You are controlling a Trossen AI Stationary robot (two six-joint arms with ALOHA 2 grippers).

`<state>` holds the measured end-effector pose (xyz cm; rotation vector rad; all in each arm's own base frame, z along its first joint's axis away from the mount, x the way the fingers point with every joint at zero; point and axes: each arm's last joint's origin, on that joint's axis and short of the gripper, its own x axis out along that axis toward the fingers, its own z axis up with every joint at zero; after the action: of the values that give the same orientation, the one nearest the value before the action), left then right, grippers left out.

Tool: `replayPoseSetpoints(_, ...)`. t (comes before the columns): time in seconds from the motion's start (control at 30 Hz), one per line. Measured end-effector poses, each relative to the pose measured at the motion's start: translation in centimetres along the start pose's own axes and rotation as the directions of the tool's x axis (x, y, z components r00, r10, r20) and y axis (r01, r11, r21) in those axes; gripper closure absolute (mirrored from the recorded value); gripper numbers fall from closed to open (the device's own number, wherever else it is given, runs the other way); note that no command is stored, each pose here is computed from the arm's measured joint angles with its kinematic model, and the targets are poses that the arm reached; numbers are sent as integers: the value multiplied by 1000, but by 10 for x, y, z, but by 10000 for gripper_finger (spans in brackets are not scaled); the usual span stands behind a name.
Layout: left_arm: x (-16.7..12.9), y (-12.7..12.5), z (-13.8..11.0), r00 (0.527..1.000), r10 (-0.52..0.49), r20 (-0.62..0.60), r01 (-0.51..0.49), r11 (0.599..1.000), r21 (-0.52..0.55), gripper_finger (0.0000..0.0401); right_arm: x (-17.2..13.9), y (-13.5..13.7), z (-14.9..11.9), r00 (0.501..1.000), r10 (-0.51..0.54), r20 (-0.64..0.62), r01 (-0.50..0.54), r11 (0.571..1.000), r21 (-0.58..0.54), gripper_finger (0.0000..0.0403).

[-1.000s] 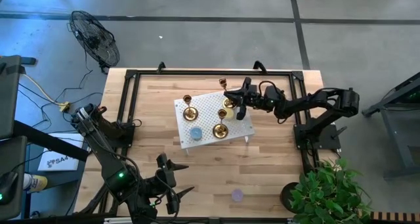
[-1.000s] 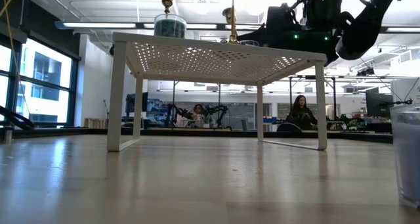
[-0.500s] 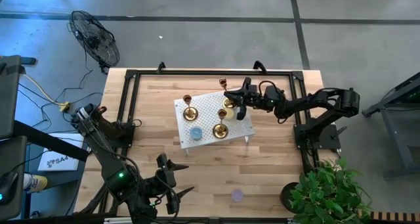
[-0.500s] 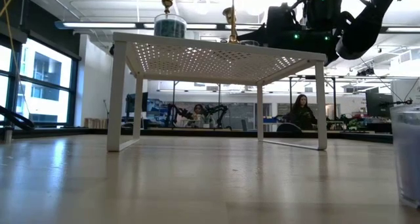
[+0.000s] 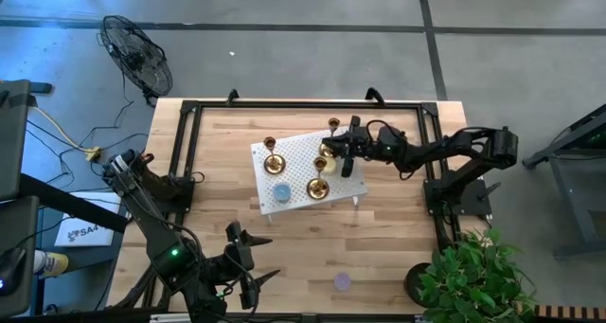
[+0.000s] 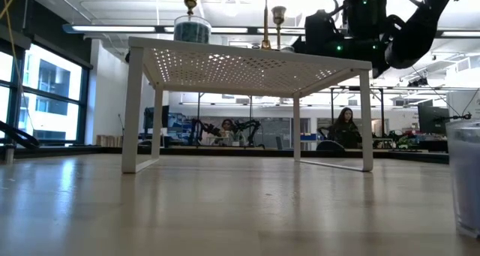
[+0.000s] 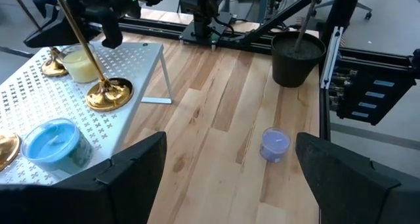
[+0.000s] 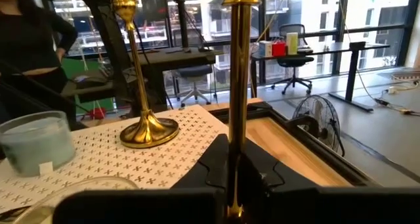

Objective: Pick & Place candle stick holders
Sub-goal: Put the yellow candle holder on the shelf

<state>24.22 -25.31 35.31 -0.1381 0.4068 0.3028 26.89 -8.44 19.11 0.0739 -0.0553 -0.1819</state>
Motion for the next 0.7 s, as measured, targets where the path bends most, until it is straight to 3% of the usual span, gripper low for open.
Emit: replayPoseSetpoints(0.7,0,0,0,1000,1,1,-1,1000,-1,68,1,9,3,999,42,33,-41,999,-18,288)
